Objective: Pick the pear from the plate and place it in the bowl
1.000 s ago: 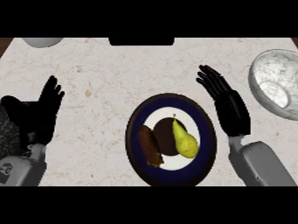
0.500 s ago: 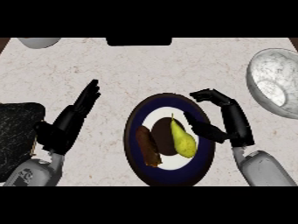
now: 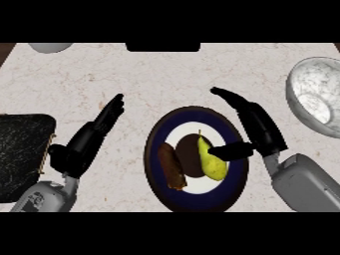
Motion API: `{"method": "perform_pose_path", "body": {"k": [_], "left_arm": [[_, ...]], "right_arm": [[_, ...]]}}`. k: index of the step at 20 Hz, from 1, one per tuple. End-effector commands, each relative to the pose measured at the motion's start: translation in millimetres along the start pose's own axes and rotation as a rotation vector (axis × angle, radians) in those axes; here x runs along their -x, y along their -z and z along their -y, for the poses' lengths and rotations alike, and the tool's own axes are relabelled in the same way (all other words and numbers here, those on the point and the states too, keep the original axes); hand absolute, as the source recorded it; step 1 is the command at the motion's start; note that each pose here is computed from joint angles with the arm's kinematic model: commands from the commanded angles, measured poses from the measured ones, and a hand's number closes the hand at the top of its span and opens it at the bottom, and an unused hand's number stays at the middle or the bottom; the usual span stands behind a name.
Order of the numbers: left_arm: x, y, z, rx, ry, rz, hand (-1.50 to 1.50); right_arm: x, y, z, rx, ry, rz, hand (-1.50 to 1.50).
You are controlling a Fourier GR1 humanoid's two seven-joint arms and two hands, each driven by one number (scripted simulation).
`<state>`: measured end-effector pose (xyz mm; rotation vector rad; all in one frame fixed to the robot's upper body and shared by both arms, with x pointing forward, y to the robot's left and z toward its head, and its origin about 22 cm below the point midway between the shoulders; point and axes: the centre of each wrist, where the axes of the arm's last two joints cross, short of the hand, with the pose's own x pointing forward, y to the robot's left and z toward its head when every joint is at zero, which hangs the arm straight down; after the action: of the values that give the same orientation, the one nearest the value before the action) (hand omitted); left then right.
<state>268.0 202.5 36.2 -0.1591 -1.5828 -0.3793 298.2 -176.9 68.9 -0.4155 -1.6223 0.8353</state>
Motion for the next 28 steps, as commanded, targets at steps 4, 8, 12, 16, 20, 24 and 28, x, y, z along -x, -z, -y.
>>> {"method": "perform_pose_path", "body": {"k": [4,8,12,16,20,24,28], "left_arm": [[3.5,-3.1,-6.3,0.013,0.011,-0.011,0.00],[8.0,-2.4,-0.3,0.008,0.008,-0.007,0.00],[17.1,-7.4,-5.4,0.001,-0.005,-0.007,0.00],[0.0,-3.3,-10.4,0.002,-0.010,-0.005,0.00],[1.4,-6.8,-17.7,0.016,-0.016,0.000,0.00],[3.0,-6.3,4.5,0.021,-0.019,-0.003,0.00],[-4.2,5.3,0.4,-0.004,-0.001,0.008,0.00]], "right_arm": [[-21.3,14.3,36.0,-0.346,-0.408,-0.233,-1.50],[-62.8,24.4,33.3,-0.571,-0.450,-0.308,-1.50],[-101.8,37.4,28.4,-0.681,-0.433,-0.387,-1.50],[-143.5,54.4,16.6,-0.725,-0.435,-0.431,-1.50],[-112.7,38.8,-5.2,-0.732,-0.450,-0.481,-1.50],[-126.4,34.0,-9.0,-0.731,-0.451,-0.457,-1.50],[-130.7,24.8,-21.0,-0.662,-0.478,-0.429,-1.50]]}}
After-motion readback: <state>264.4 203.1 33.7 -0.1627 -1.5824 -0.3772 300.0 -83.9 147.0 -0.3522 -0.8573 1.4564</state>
